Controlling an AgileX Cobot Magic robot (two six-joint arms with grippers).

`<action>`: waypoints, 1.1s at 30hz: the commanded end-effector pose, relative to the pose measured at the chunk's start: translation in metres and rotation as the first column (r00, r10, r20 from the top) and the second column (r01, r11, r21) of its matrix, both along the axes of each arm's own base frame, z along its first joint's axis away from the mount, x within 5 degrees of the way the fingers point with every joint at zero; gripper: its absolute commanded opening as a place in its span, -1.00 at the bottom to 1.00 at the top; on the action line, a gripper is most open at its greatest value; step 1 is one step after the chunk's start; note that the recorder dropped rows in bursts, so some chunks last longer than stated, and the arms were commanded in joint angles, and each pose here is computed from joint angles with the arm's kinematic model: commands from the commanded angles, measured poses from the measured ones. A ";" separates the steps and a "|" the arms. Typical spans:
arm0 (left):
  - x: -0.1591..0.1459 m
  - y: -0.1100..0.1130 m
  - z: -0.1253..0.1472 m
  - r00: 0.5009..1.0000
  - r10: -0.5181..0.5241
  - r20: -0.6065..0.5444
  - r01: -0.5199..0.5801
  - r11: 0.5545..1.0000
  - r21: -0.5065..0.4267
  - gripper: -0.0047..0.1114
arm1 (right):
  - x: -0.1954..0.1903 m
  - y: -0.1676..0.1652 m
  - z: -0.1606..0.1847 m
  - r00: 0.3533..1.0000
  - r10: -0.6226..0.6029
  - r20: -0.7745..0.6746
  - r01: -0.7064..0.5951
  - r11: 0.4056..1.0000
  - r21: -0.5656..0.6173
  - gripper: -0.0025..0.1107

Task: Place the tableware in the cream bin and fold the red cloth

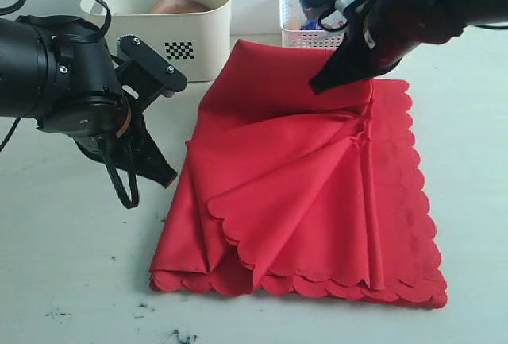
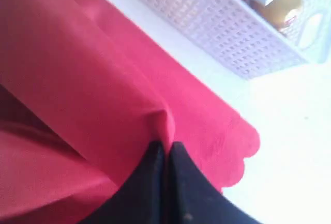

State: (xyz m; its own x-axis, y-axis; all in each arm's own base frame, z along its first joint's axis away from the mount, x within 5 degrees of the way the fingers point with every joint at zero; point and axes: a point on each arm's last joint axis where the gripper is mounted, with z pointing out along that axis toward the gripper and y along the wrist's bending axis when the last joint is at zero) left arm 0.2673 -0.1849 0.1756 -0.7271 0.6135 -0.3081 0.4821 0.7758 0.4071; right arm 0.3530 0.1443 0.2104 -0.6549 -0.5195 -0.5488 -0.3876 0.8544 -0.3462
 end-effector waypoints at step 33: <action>0.039 -0.106 -0.054 0.941 -0.289 0.179 0.339 0.781 -0.524 0.89 | 0.035 -0.071 -0.075 0.891 -0.408 -0.197 0.422 0.906 0.032 -0.12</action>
State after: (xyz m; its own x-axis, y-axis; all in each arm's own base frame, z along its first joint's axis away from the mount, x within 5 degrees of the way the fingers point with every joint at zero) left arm 0.3031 -0.2875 0.1229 -0.4671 0.5380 -0.7017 0.7309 0.6816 0.0362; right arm 0.3848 0.0721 0.1345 -0.9023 -0.1504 -0.4041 -0.0464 0.9656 -0.2559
